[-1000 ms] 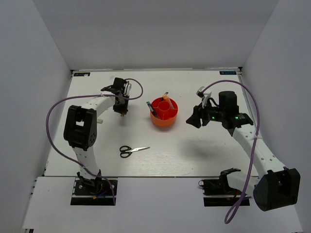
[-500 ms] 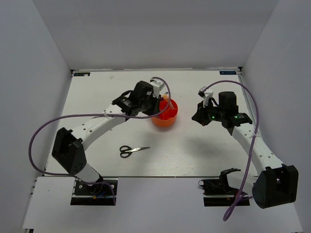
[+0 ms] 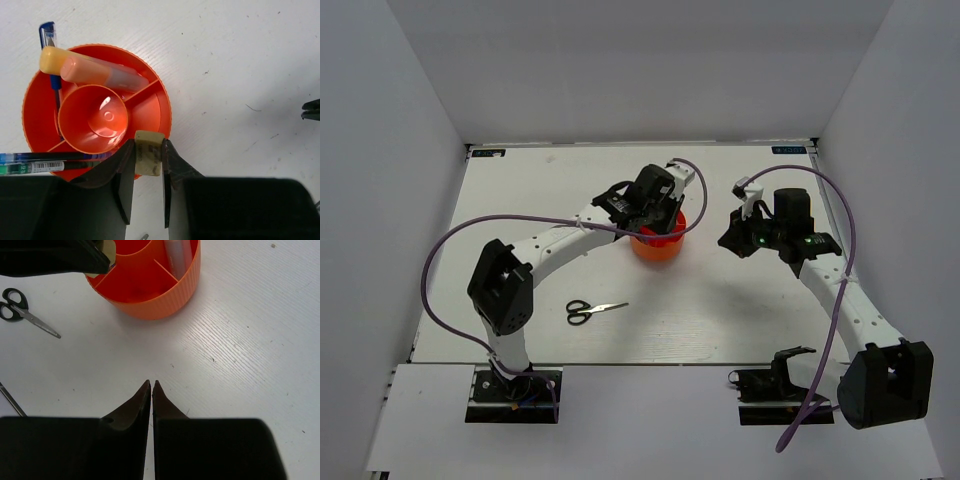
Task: Sort the stationery into containers
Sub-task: Place the stationery in the storage box.
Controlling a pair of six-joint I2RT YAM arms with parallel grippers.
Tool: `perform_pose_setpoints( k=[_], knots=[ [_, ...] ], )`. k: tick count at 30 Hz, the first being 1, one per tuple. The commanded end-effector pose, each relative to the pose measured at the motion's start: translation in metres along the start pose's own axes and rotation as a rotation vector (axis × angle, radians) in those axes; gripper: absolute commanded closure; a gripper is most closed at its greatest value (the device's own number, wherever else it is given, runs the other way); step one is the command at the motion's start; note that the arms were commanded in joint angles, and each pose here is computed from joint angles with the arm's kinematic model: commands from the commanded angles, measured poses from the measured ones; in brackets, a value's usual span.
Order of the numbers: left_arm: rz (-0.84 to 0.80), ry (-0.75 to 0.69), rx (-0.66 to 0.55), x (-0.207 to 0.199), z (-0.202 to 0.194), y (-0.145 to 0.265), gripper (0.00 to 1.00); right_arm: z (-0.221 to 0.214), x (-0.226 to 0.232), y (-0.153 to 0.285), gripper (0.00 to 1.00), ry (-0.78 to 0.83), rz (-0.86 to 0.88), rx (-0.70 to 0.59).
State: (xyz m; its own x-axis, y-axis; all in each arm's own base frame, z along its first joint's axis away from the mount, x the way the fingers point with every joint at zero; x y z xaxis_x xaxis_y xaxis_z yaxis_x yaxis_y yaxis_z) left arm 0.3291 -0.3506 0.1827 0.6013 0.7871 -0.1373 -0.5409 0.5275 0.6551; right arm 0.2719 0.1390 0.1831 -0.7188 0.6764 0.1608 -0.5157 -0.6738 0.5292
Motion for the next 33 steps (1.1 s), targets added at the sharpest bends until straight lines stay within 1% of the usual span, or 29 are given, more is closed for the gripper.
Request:
perform_pose_setpoints(
  k=[1,5,11,14,16,20,21,25,33],
  knots=[
    [-0.008,-0.022,-0.069,-0.004,0.023,0.01,0.93,0.008,-0.001,0.001,0.94,0.008,0.002,-0.035],
    [-0.015,-0.037,-0.035,-0.009,0.012,0.0,0.91,0.007,0.0,0.001,0.94,0.003,0.009,-0.034],
    [0.005,-0.057,-0.031,-0.014,0.01,-0.007,0.9,0.008,0.0,0.002,0.92,-0.006,0.015,-0.039],
    [0.034,-0.079,-0.022,-0.014,0.004,-0.011,0.89,0.009,0.0,0.003,0.92,-0.008,0.019,-0.044],
    [0.057,-0.091,-0.022,-0.013,0.003,-0.012,0.85,0.008,0.0,0.002,0.92,-0.013,0.023,-0.042],
    [0.107,-0.113,-0.008,-0.009,-0.004,-0.017,0.82,0.009,0.002,0.004,0.92,-0.014,0.031,-0.049],
    [0.115,-0.118,-0.01,-0.009,-0.005,-0.018,0.82,0.009,0.002,0.005,0.91,-0.016,0.032,-0.051],
    [0.166,-0.152,-0.02,-0.004,-0.003,-0.018,0.77,0.009,0.002,0.005,0.91,-0.02,0.039,-0.053],
    [0.236,-0.218,-0.028,-0.002,-0.003,-0.02,0.76,0.009,0.004,0.006,0.91,-0.025,0.052,-0.062]
  ],
)
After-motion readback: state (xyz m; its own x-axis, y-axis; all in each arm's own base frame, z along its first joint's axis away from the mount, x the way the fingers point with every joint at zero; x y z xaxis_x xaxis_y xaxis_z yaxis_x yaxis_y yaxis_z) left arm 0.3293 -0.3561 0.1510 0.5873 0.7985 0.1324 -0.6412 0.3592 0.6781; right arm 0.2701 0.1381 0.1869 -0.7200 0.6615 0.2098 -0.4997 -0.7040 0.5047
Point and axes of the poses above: each gripper's point midway between its finger pads, its own y axis back along the fingers, its own x axis along the line the jaws close on, z = x × y, the point moved 2 cm from there along y, back along the fingers, and after that the axes turned 3 degrees about y, right-handed, at the moved point
